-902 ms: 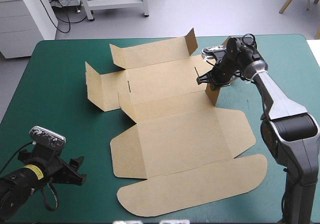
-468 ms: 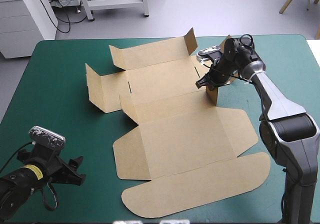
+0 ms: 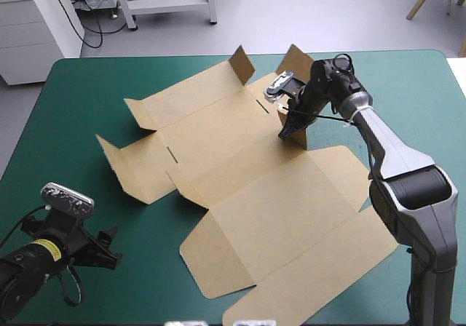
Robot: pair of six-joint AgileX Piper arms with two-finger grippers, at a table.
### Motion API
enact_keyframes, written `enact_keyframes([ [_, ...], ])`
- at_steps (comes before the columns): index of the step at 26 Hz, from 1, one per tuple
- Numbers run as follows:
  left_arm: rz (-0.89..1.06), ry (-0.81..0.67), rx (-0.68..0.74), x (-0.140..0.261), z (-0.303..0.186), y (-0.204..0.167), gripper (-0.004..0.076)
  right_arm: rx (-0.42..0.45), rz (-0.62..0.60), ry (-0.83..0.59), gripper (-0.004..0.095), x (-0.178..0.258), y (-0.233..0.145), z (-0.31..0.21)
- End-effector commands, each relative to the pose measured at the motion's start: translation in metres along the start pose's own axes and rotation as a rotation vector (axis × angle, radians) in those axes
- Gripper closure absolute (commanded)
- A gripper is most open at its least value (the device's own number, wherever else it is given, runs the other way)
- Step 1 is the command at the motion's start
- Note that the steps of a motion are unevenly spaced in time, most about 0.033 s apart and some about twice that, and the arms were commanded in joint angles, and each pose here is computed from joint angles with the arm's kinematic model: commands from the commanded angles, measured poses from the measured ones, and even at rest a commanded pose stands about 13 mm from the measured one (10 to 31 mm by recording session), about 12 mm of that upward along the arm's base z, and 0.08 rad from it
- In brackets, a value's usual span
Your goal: Fold the box
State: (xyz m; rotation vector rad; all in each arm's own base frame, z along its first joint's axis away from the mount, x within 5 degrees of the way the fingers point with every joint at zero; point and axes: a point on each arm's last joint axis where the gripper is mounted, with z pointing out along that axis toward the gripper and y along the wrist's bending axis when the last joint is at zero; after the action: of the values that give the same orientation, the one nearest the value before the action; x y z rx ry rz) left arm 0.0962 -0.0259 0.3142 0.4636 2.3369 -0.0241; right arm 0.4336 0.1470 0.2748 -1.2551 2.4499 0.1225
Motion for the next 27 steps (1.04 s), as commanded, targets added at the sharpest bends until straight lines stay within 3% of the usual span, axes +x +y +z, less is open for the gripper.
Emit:
enact_keyframes([
  [1, -0.003, -0.080, -0.016, -0.012, -0.007, 0.002, 0.0260, 0.058, -0.186, -0.134, 0.0926, -0.018, 0.010, -0.034],
  [9, -0.011, -0.063, -0.012, -0.010, -0.007, 0.002, 0.0260, 0.048, -0.582, -0.256, 0.0926, -0.032, 0.023, -0.037],
  [16, -0.007, -0.039, -0.017, -0.008, -0.007, 0.002, 0.0260, 0.016, -0.774, -0.457, 0.0926, -0.044, 0.038, -0.060],
  [20, -0.007, -0.039, -0.017, -0.008, -0.007, 0.002, 0.0260, -0.052, -0.804, -0.525, 0.0927, -0.047, 0.046, -0.063],
  [23, -0.004, -0.039, -0.023, -0.008, -0.007, 0.003, 0.0260, 0.007, -0.846, -0.553, 0.0927, -0.050, 0.044, -0.062],
  [24, 0.004, -0.038, -0.035, -0.008, -0.007, 0.004, 0.0260, 0.045, -0.831, -0.568, 0.0927, -0.053, 0.041, -0.062],
  [27, 0.001, -0.034, -0.041, -0.008, -0.007, 0.005, 0.0260, -0.019, -0.748, -0.557, 0.0927, -0.053, 0.040, -0.046],
])
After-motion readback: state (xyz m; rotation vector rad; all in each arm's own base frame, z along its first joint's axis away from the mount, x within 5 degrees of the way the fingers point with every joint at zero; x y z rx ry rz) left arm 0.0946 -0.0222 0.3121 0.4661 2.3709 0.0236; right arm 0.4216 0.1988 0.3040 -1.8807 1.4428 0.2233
